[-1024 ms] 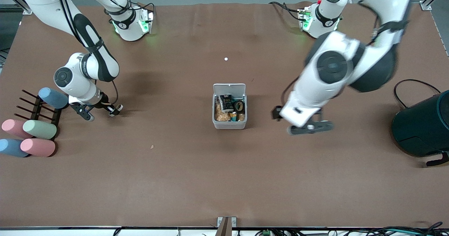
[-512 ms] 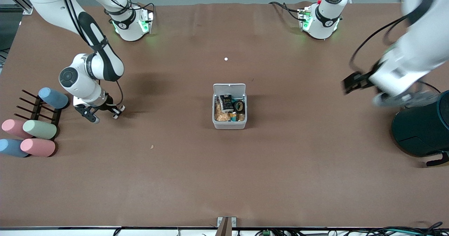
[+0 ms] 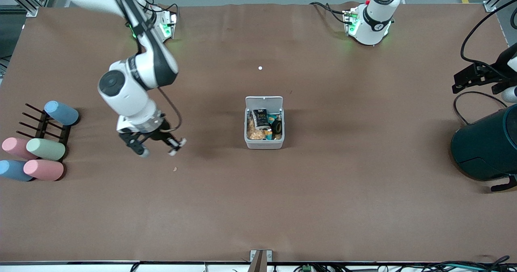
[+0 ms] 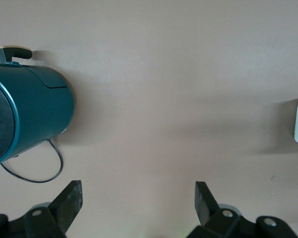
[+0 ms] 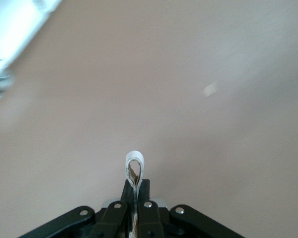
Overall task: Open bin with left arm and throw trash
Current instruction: 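Carry the white cable over the open bin with the right gripper, then open the right gripper to drop the white cable into the bin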
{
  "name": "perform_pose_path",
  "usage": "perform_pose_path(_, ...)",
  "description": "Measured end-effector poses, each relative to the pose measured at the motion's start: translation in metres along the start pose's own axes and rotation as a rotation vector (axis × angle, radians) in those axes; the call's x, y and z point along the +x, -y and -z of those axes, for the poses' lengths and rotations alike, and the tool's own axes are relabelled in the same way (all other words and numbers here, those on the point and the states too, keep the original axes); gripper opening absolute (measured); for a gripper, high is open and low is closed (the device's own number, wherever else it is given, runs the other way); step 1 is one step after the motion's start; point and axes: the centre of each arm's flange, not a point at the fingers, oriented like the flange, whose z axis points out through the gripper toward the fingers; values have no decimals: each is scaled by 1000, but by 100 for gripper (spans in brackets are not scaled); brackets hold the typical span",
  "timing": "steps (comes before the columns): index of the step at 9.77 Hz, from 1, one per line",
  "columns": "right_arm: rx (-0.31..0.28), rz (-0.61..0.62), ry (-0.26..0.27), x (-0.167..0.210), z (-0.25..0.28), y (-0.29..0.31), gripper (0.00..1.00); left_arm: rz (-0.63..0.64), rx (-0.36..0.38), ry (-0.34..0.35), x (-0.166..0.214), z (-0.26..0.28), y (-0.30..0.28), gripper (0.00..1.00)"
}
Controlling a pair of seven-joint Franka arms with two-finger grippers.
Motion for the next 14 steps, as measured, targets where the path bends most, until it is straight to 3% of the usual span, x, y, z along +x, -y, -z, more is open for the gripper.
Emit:
perform_pose_path(2,67,16,31,-74,4,68,6,0,0,-23,-11,14,0,100)
perform_pose_path(4,55,64,63,-131,-34,94,6,2,0,-14,-14,11,1,100)
perform_pose_path(7,-5,58,91,-170,-81,92,6,3,-1,6,-9,0,1,100)
perform_pose_path(10,-91,59,126,-206,-89,88,6,10,0,4,-9,1,0,100)
perform_pose_path(14,-151,72,141,-218,-102,79,6,17,-1,4,-9,1,2,100)
